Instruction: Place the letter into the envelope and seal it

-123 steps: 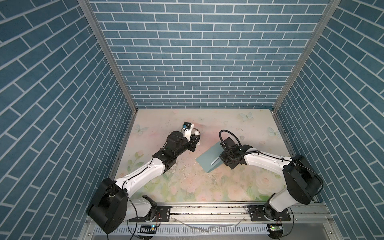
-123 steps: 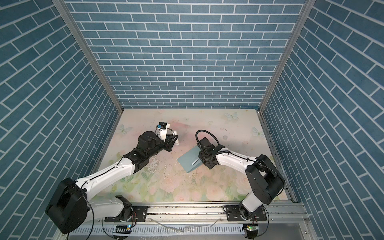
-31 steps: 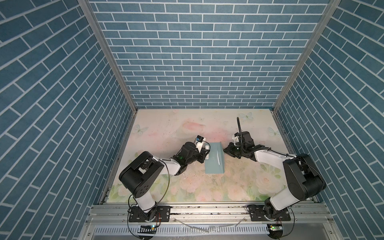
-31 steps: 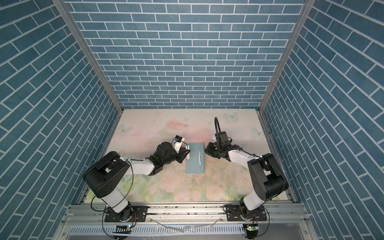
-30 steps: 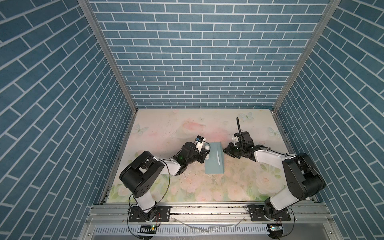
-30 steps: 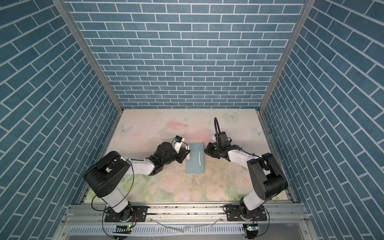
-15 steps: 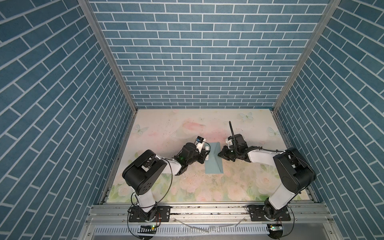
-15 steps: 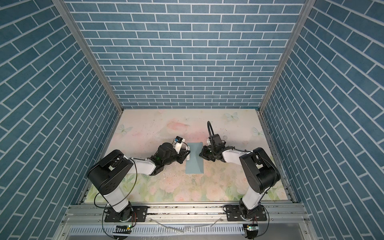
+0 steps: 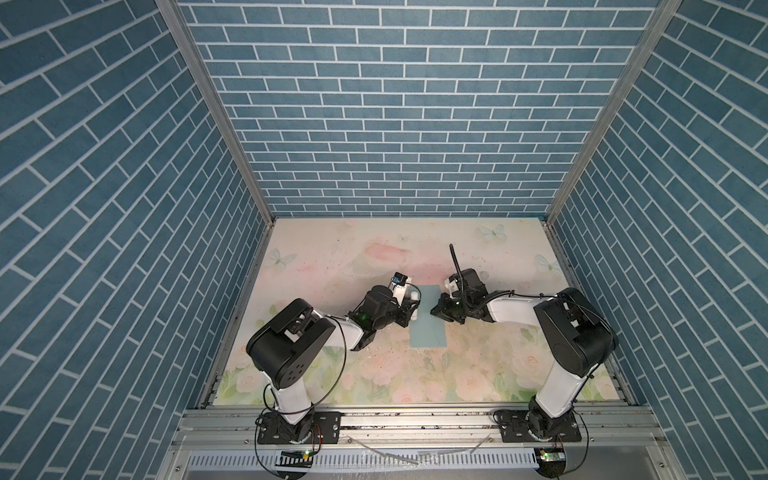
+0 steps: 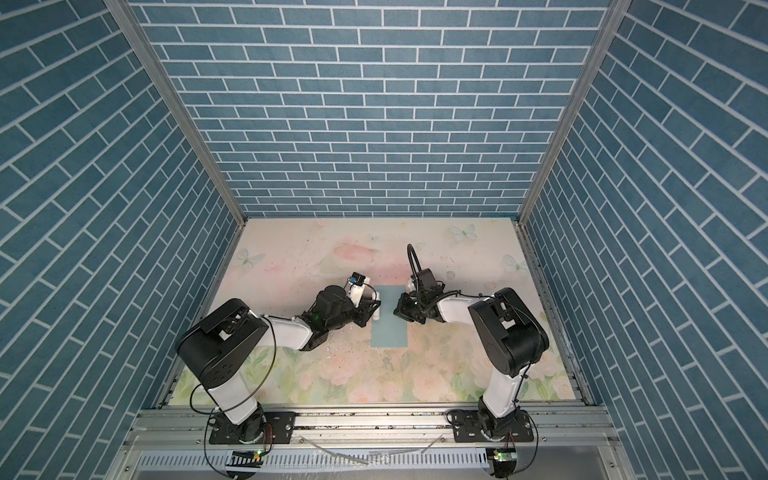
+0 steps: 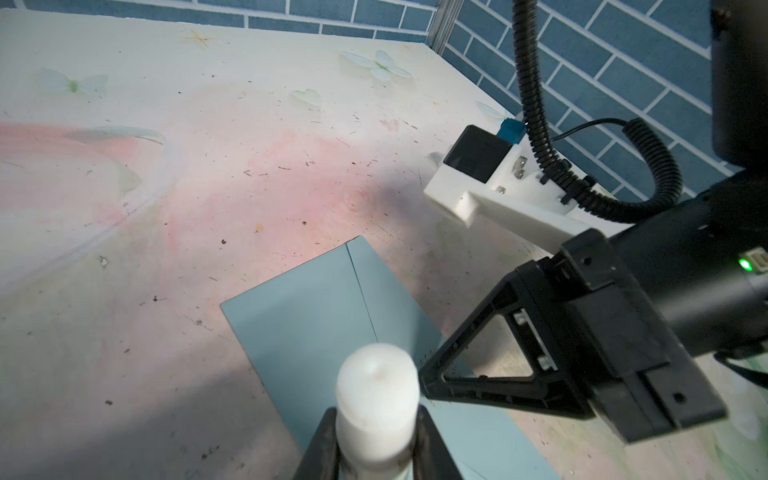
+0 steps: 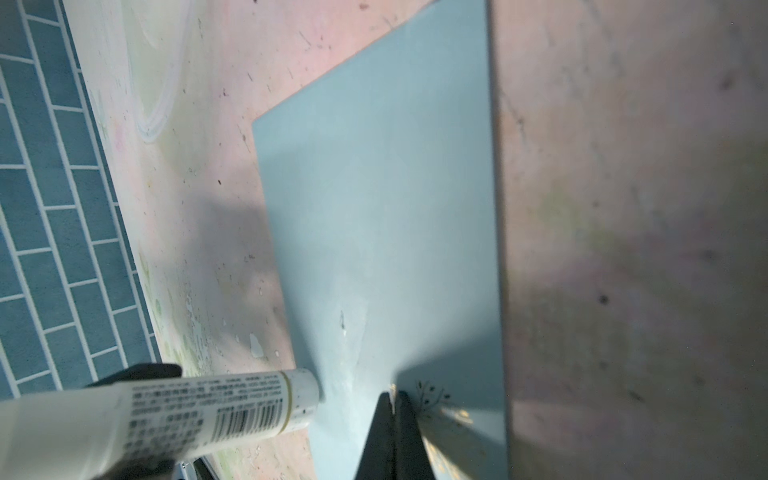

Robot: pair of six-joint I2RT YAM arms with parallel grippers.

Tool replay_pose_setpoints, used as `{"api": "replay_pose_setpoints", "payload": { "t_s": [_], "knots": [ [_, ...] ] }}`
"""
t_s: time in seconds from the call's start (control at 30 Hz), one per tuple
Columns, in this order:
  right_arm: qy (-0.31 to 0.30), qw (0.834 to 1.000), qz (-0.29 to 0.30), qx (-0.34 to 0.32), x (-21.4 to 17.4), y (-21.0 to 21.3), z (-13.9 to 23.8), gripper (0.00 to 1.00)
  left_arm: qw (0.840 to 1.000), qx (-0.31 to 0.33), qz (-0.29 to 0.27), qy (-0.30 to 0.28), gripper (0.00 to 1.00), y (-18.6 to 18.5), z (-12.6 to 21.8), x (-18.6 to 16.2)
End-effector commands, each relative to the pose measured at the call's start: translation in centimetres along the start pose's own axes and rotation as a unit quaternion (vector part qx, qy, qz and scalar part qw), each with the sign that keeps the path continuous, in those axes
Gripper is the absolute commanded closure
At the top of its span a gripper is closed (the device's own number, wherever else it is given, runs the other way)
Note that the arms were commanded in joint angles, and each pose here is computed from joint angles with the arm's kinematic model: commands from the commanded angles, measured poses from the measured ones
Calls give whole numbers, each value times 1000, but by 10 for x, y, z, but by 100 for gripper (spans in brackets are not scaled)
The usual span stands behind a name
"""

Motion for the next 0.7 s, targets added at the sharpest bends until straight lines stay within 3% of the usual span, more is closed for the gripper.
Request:
{"api": "replay_pose_setpoints", "payload": {
  "t_s": [0.0,0.67],
  "knots": [
    [20,1000,-18,-13,-4,-1,-10,100,1000,8,6,13,100,3,-4,-8],
    [40,999,-6,-26,-12,3,-15,100,1000,10,12,11,100,3,-7,-7]
  ]
}}
Point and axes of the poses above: each gripper's point midway between its finger pads, its own z axis back along the fingers, its own y axis along the line the jaws close on, x = y × z, the point moved 10 cm from there along z, back along the fingers, and after that the axes turned 4 degrees about z, right-handed, at the moved point
